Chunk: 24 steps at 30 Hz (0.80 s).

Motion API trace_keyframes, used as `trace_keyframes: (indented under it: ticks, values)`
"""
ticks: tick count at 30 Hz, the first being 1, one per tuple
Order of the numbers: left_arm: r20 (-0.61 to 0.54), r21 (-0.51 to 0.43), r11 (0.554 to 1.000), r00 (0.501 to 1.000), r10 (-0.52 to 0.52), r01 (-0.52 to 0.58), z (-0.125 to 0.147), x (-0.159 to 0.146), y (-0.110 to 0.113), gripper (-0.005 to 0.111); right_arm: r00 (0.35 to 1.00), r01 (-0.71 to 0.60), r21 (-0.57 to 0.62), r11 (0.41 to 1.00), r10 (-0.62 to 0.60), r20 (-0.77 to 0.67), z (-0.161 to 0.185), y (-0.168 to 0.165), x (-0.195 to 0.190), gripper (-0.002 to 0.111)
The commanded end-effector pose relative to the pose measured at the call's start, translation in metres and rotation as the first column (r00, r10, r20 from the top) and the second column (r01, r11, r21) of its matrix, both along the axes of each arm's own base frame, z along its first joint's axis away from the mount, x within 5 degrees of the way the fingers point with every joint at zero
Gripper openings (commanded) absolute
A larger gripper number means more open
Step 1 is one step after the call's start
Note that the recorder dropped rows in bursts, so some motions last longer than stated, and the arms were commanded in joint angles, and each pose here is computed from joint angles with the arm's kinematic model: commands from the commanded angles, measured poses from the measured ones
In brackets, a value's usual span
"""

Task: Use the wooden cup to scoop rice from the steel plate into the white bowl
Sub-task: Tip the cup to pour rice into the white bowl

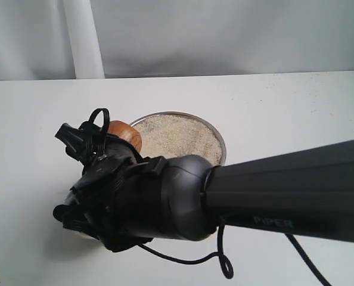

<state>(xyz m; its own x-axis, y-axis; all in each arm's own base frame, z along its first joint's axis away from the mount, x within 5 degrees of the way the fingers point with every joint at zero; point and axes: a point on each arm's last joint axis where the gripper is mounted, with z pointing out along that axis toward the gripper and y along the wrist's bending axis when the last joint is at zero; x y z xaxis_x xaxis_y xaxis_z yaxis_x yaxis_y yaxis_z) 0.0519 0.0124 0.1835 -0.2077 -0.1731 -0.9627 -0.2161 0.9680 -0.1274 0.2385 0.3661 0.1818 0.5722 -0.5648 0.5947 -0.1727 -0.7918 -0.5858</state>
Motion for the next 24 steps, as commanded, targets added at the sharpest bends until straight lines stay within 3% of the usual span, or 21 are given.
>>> trace_keyframes:
  ticks: [1, 13, 24]
  values:
    - [-0.001, -0.006, 1.000, 1.000, -0.002, 0.002, -0.0001, 0.0007, -0.0002, 0.000, 0.999, -0.021, -0.024, 1.000, 0.022, 0.035, 0.0006, 0.0039, -0.0016, 0.000]
    - [-0.001, -0.006, 1.000, 1.000, -0.002, 0.002, -0.0001, 0.0007, -0.0002, 0.000, 0.986, -0.048, -0.102, 0.994, 0.063, 0.152, 0.0051, 0.0093, -0.0082, 0.000]
    - [-0.001, -0.006, 1.000, 1.000, -0.002, 0.002, -0.0001, 0.0007, -0.0002, 0.000, 0.987, -0.048, -0.115, 0.992, 0.064, 0.149, -0.0005, 0.0099, -0.0078, 0.000]
